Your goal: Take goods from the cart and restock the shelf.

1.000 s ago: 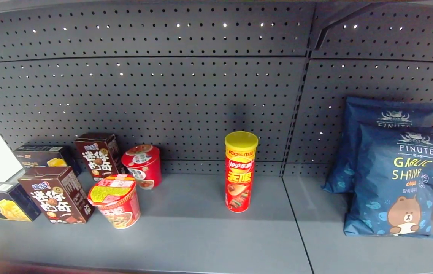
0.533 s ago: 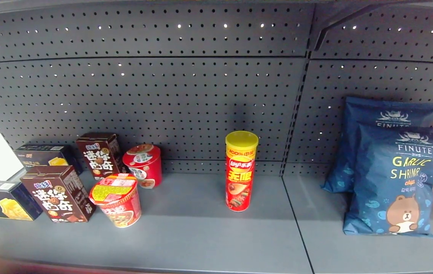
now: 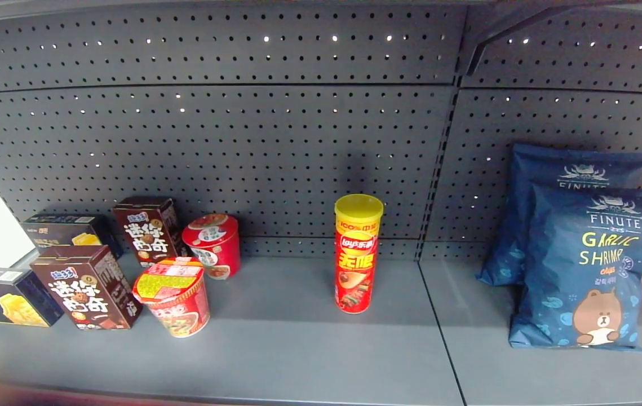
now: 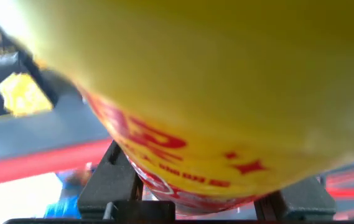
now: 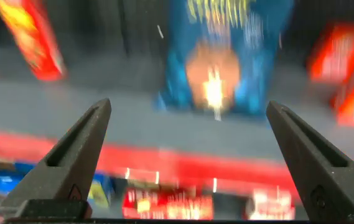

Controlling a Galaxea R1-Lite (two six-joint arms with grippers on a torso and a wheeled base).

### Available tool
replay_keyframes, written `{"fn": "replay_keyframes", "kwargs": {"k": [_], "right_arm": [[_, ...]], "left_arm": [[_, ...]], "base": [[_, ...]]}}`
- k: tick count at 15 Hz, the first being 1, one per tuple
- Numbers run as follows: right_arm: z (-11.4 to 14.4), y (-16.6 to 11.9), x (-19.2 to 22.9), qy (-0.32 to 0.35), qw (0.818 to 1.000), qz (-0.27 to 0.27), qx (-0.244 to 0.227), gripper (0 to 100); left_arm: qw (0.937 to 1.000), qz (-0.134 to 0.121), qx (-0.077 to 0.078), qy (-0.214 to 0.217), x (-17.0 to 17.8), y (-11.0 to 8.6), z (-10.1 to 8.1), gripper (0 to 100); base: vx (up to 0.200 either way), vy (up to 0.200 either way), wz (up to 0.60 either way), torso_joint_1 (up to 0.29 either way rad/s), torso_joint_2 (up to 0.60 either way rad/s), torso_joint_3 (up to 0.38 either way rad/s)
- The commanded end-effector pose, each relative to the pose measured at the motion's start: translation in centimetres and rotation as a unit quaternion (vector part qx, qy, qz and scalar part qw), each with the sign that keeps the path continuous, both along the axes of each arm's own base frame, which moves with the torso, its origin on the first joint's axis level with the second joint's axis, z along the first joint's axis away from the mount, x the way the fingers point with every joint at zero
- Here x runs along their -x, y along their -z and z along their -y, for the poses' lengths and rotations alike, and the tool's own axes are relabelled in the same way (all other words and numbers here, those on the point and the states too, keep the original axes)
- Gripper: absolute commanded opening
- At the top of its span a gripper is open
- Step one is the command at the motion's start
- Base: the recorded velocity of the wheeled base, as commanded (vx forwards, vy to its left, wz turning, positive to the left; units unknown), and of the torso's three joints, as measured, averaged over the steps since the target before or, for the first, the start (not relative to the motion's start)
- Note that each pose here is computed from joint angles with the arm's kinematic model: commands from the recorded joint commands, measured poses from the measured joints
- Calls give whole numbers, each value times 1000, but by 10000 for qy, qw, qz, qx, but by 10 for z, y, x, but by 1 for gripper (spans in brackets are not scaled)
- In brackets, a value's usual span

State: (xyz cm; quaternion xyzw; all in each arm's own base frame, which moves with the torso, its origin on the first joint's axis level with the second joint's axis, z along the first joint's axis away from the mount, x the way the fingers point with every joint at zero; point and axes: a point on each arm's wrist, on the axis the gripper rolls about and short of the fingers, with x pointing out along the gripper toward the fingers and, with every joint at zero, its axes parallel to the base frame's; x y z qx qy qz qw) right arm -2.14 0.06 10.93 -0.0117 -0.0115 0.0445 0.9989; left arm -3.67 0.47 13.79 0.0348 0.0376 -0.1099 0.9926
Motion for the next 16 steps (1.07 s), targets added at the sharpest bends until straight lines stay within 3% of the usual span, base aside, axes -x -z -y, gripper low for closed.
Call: {"fn": "replay_keyframes", "kwargs": {"k": [1, 5, 7, 11, 16], "right_arm": [[-6, -80, -47, -978, 9937, -134, 530, 100], [-19, -88, -61, -2308, 9713, -370, 446, 100], [-37, -100, -82, -2993, 9508, -612, 513, 100], [-71, -115, -117, -3561, 9311, -695, 378, 100], [-116, -120, -190, -3488, 9325, -848, 400, 100]], "left_arm": [[10000, 21, -68, -25, 4, -4, 0, 0], [9998, -72, -99, 146, 3, 8, -1, 0], [9989, -216, -107, 407, -1, 8, 0, 0], [9974, -166, -58, 693, -10, -5, 0, 0], [9969, -237, 98, 744, -27, -19, 5, 0]], "base": [[0, 0, 0, 0, 0, 0], [0, 0, 0, 0, 0, 0], [0, 0, 0, 0, 0, 0], [0, 0, 0, 0, 0, 0], [0, 0, 0, 0, 0, 0]]}}
